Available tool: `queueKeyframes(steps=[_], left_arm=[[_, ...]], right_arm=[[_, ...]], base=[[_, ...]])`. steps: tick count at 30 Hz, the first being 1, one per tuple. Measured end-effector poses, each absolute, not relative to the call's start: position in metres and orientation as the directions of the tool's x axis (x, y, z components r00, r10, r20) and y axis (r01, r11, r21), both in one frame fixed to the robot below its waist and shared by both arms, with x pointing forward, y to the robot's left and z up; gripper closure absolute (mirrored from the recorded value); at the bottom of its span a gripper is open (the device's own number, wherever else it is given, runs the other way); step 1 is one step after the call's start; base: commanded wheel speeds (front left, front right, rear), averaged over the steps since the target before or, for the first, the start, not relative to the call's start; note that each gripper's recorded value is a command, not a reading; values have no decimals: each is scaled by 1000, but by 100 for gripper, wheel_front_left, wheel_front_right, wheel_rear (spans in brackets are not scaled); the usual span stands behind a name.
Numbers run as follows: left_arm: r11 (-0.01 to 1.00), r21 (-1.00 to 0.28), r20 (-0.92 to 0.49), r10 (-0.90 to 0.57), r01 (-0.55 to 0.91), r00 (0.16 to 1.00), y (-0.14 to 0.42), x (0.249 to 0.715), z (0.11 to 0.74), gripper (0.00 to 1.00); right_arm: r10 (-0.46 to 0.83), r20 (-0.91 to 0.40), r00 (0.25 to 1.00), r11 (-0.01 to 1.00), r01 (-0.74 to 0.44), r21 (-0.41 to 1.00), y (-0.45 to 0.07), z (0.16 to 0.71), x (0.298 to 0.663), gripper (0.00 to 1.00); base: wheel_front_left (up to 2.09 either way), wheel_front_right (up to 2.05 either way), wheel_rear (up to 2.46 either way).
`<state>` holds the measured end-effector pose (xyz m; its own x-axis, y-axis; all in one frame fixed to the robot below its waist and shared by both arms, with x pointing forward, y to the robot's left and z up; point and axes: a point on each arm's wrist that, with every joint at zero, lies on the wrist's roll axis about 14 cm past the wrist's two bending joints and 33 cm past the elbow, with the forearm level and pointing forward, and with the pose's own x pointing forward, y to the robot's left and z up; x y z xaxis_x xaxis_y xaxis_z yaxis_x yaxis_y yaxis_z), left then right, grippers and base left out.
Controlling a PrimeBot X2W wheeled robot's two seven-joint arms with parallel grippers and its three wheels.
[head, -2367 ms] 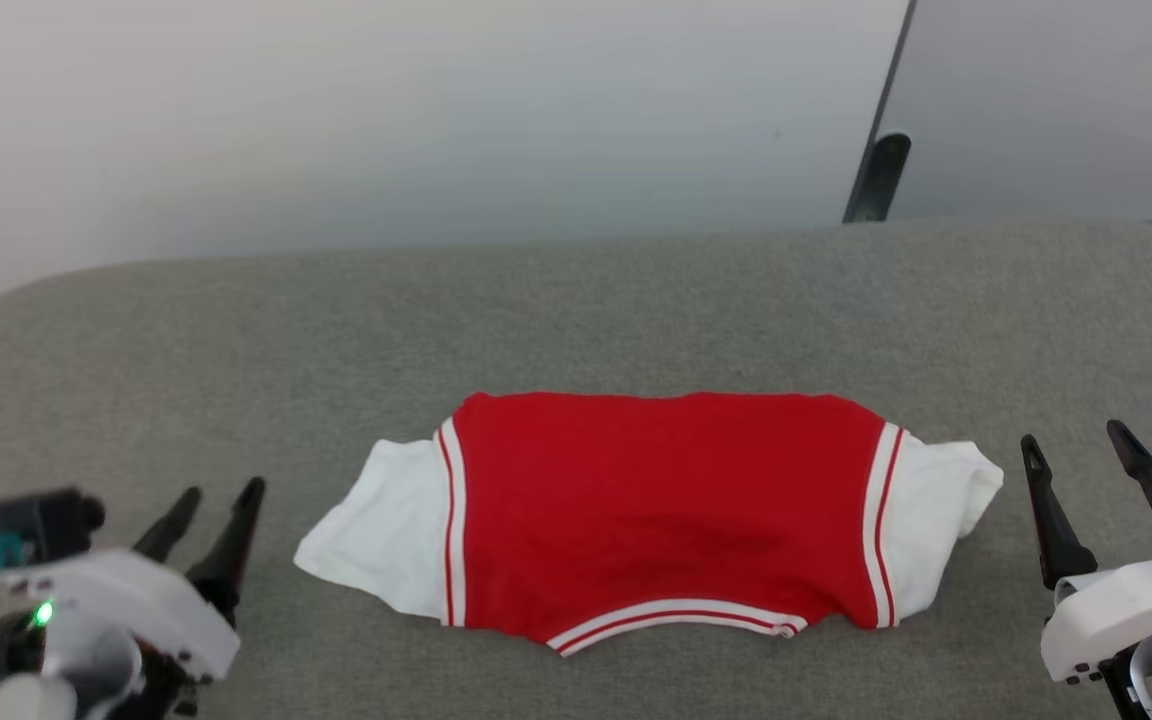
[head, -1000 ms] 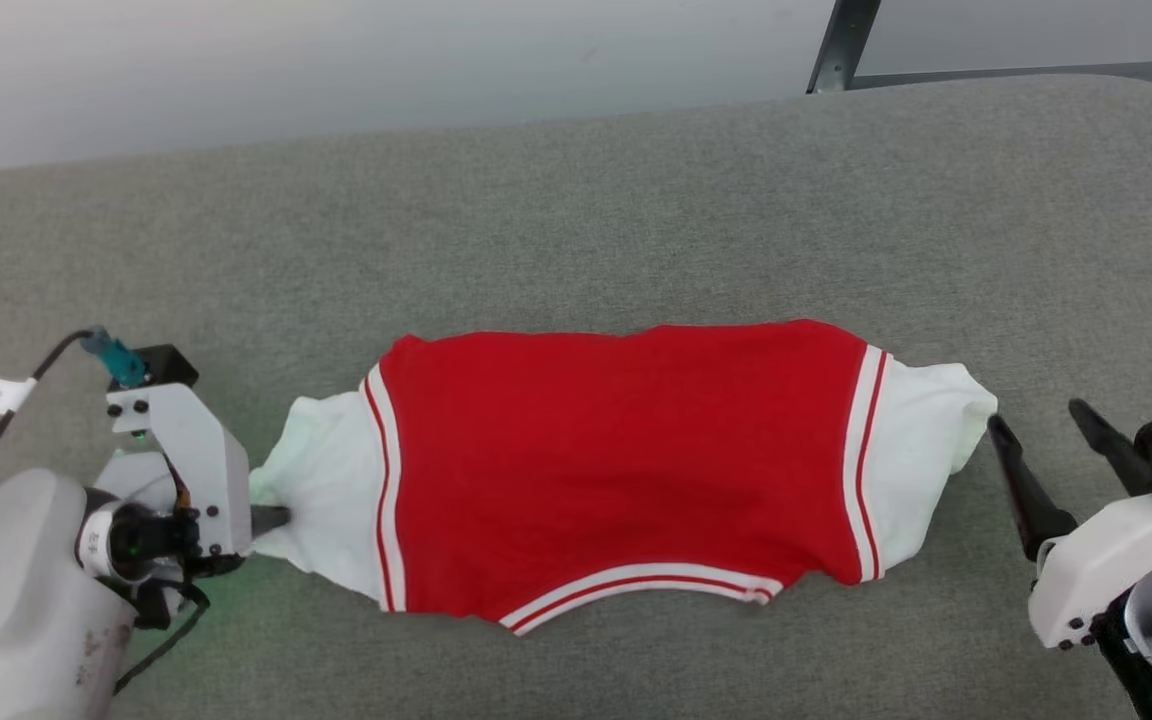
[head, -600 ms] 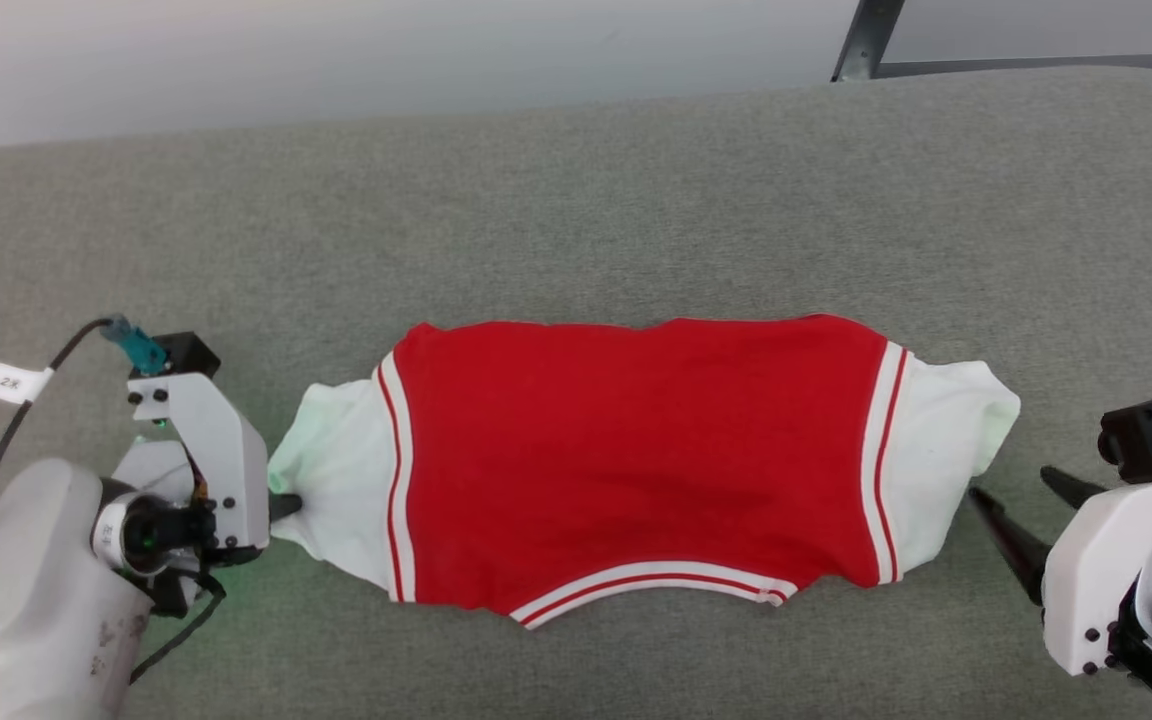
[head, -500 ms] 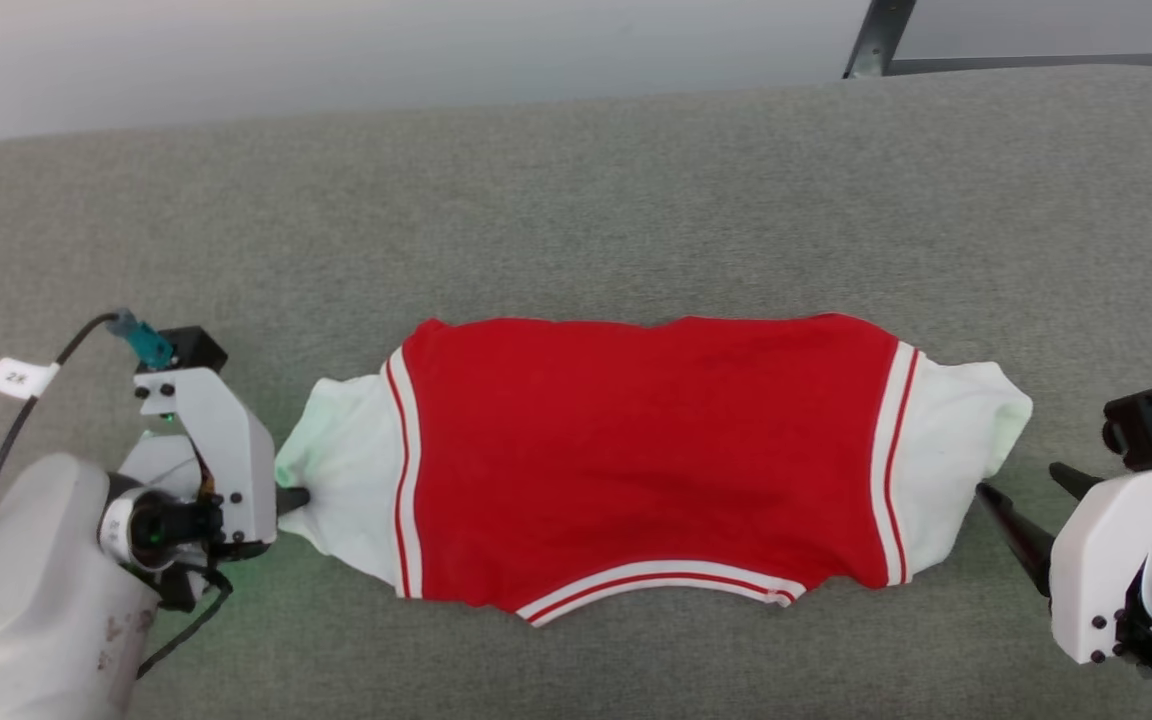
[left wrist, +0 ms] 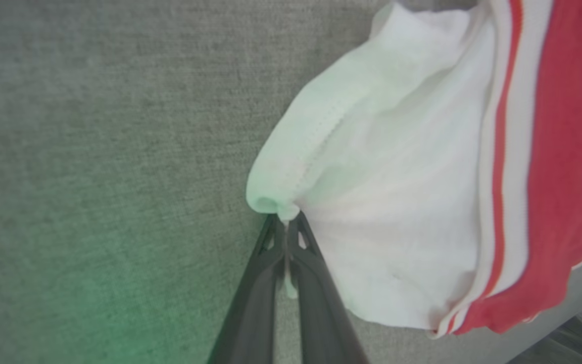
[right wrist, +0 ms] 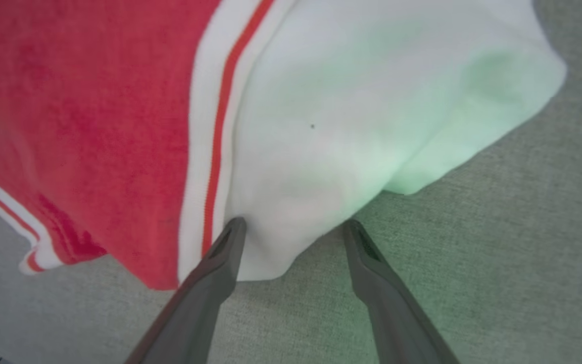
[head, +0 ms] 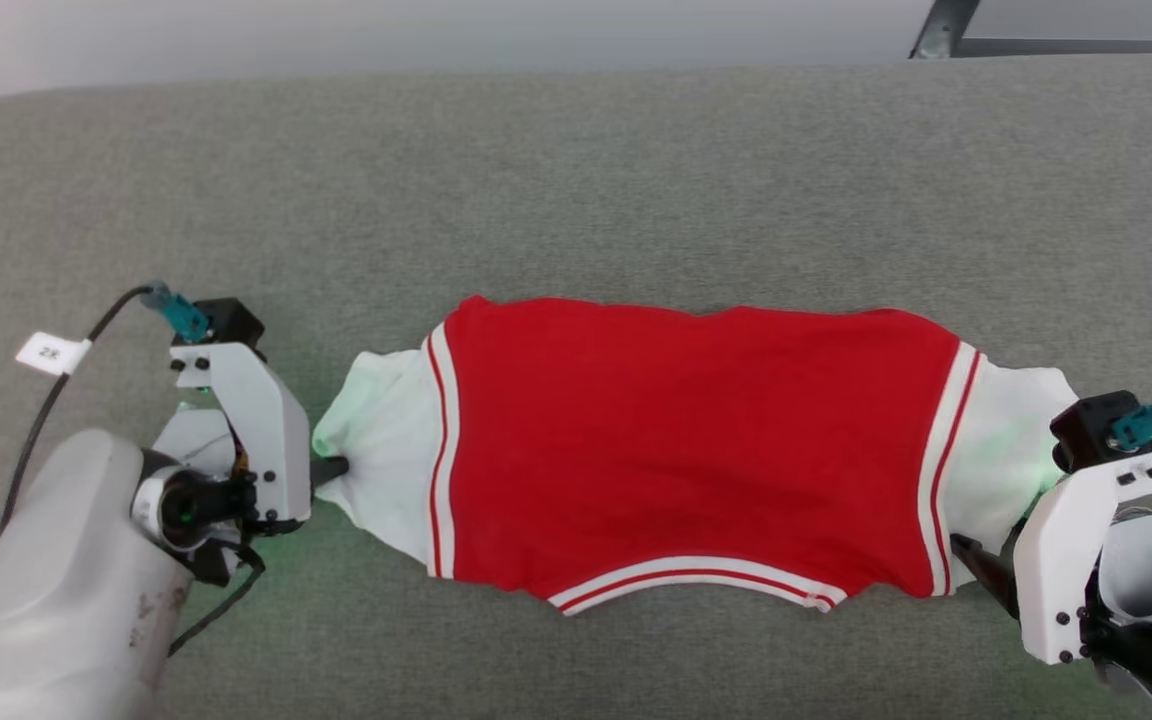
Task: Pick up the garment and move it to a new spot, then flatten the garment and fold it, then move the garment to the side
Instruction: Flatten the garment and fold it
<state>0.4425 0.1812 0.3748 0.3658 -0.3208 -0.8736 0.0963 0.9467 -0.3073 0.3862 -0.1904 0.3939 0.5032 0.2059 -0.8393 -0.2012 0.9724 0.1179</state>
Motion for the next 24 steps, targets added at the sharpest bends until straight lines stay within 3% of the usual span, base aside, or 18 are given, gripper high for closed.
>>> queueKeyframes(steps=[3, 4, 5, 12, 16, 20, 24], left_arm=[[946, -311, -872, -322, 91, 369, 182, 442, 373, 99], [946, -313, -870, -323, 89, 371, 182, 442, 373, 100], [945, -315, -870, -324, 87, 372, 182, 441, 373, 100], [946, -311, -867, -322, 92, 381, 182, 440, 378, 100], [949, -298, -866, -314, 103, 390, 185, 441, 388, 100], [951, -285, -856, -309, 121, 416, 187, 444, 407, 100], [954, -256, -818, -299, 154, 492, 189, 460, 450, 100]], right_arm=[[210, -859, 467, 970, -209, 123, -187, 386, 387, 0], [211, -862, 460, 970, -207, 127, -187, 384, 388, 13], [210, -867, 451, 970, -206, 128, -186, 382, 388, 100], [209, -884, 419, 970, -207, 130, -188, 385, 393, 100], [276, -867, 415, 957, -197, 211, -180, 401, 394, 100], [330, -790, 517, 943, -209, 258, -176, 446, 418, 100], [343, -715, 610, 939, -234, 250, -176, 496, 438, 100]], base=[[0, 0, 0], [0, 0, 0], [0, 0, 0], [0, 0, 0], [0, 0, 0], [0, 0, 0], [0, 0, 0]])
